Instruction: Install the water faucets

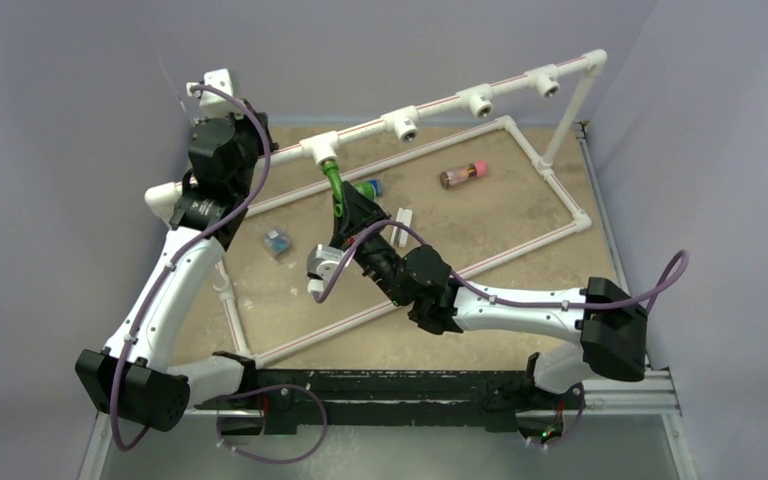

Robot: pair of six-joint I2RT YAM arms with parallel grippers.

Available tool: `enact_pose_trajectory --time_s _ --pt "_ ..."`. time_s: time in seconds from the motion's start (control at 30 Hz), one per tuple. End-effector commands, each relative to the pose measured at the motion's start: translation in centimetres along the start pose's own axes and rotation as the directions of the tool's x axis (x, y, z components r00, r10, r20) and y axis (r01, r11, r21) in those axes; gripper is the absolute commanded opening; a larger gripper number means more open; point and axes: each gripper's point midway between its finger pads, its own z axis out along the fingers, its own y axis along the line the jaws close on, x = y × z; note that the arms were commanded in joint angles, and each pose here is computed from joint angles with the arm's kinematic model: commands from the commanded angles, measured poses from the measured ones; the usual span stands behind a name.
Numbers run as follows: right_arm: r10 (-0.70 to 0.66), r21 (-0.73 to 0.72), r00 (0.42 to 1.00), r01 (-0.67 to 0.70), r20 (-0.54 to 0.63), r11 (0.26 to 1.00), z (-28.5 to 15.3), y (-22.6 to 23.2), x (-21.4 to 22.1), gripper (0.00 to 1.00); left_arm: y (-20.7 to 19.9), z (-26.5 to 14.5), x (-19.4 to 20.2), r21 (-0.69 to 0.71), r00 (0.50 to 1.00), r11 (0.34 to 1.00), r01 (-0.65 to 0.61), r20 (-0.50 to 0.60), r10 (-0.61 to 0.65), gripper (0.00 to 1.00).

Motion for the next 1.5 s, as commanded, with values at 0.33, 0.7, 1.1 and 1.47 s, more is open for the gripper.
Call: enact_pose_trajectory --time_s 0.33,0.7,1.1,1.47 --pt "0.599 0.246 0.799 -0.593 0.054 0.767 1.2 -4.2 -0.3 0.0 3.2 -0.7 11.1 -0.07 0.935 0.992 -0.101 -0.347 0.071 0.0" --pt "0.926 0.278 0.338 -0.917 0.166 0.285 2.0 -3.5 -0.5 0.0 3.0 -0.4 11.1 -0.07 0.936 0.994 -0.088 -0.346 0.058 0.0" --pt "0.946 0.259 -0.15 -0.939 0.287 -0.228 3.4 -3.1 1.6 0.0 3.4 -0.5 10.4 -0.091 0.944 0.991 -0.097 -0.325 0.062 0.0" --pt "0.947 0.262 -0.137 -0.941 0.291 -0.216 3.0 -3.2 2.1 0.1 3.4 -0.7 10.1 -0.094 0.947 0.991 -0.09 -0.316 0.056 0.0"
